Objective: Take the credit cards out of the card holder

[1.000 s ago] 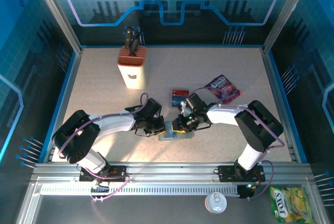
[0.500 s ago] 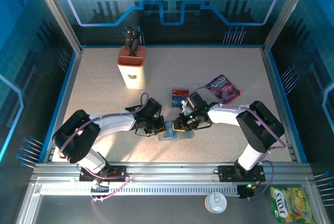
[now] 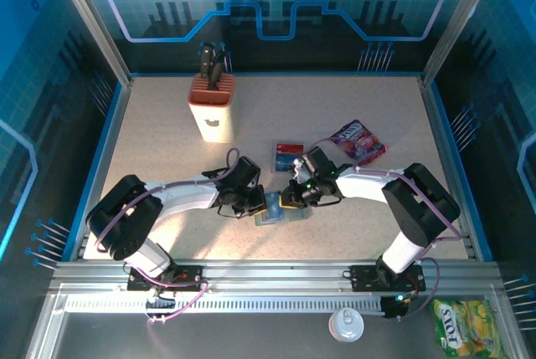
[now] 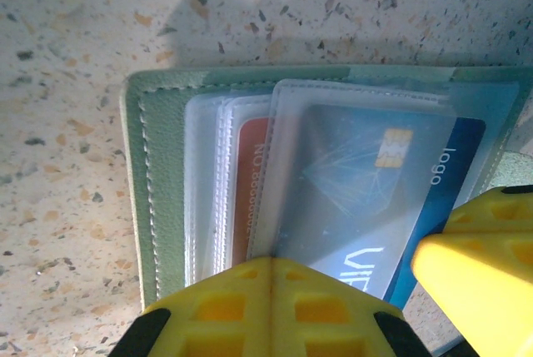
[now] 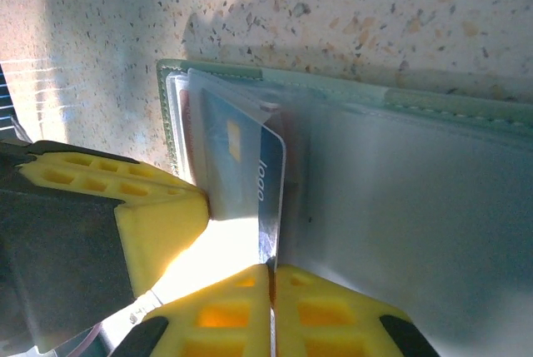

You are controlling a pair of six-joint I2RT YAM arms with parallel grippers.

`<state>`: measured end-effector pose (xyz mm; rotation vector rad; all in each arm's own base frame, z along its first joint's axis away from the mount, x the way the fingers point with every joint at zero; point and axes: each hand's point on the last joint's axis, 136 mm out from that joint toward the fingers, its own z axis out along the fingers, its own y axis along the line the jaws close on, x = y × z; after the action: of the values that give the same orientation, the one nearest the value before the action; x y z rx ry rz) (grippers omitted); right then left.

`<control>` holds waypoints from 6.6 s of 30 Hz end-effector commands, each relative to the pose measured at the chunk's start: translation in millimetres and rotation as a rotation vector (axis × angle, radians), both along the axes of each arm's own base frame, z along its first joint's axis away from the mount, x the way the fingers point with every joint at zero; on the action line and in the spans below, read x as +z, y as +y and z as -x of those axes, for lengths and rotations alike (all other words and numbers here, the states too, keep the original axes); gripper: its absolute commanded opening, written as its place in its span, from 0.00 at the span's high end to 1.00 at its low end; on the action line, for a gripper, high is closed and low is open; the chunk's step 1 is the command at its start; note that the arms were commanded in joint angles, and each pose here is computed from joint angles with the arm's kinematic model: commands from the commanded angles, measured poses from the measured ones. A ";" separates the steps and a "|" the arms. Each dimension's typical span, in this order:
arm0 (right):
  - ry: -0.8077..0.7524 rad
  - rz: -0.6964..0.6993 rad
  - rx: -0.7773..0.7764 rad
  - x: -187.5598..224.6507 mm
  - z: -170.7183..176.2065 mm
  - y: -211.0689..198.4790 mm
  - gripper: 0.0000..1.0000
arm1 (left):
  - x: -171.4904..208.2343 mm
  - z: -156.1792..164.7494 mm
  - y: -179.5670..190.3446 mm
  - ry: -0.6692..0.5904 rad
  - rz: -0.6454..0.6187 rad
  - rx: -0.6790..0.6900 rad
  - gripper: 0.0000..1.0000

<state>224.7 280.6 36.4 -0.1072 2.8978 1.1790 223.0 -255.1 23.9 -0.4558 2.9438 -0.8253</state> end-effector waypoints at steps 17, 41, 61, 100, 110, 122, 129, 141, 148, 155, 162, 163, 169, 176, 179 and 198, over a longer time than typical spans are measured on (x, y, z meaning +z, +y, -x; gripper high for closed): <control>-0.077 0.145 0.034 20.6 4.2 -37.0 0.99 | -5.5 8.2 15.3 0.001 -0.063 0.000 1.00; -0.086 0.183 0.060 32.6 -2.9 -26.0 0.99 | 11.1 5.4 22.4 -0.084 -0.034 0.020 0.95; -0.052 0.273 0.070 24.6 -3.2 -21.5 0.97 | 0.9 10.5 30.5 -0.066 -0.036 0.029 0.95; -0.198 0.295 0.125 64.2 -20.1 -23.2 0.97 | 14.2 6.0 35.7 -0.105 -0.024 0.042 0.89; -0.419 0.331 0.473 92.8 -37.8 -30.8 0.98 | 36.2 1.4 51.6 -0.174 -0.030 0.080 0.72; -0.653 0.410 0.882 108.2 -78.1 -48.5 1.00 | 50.0 1.8 74.3 -0.196 -0.062 0.094 0.56; -0.666 0.417 1.085 108.4 -91.5 -49.4 0.99 | 61.2 -1.8 83.9 -0.239 -0.072 0.109 0.51; -0.623 0.458 1.146 99.8 -131.6 -53.5 0.98 | 61.1 -7.6 92.4 -0.216 -0.065 0.156 0.39; -0.600 0.443 1.163 90.2 -141.2 -47.3 0.97 | 56.9 -9.6 94.3 -0.199 -0.060 0.163 0.38; -0.567 0.431 1.175 73.4 -144.1 -44.3 0.96 | 51.1 -9.3 96.3 -0.184 -0.063 0.165 0.38; -0.514 0.420 1.195 51.5 -138.7 -46.2 0.95 | 48.4 -8.4 100.2 -0.176 -0.070 0.165 0.38; -0.507 0.418 1.199 49.0 -137.7 -47.3 0.95 | 48.0 -8.5 100.4 -0.174 -0.069 0.166 0.38; -0.496 0.434 1.217 42.0 -135.4 -53.2 0.92 | 46.9 -10.1 99.9 -0.167 -0.068 0.163 0.38; -0.513 0.452 1.218 45.3 -138.1 -54.0 0.78 | 44.9 -8.8 100.3 -0.155 -0.065 0.170 0.38; -0.529 0.458 1.206 52.3 -138.2 -52.2 0.77 | 46.2 -7.4 100.1 -0.157 -0.060 0.167 0.38; -0.701 0.372 0.787 100.2 -110.3 -3.1 0.73 | 44.4 -9.8 74.5 -0.119 0.057 0.159 0.42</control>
<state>335.8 259.4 122.0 -1.5888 2.3891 0.3353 237.2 -174.1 73.0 -0.5968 2.7221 -0.8381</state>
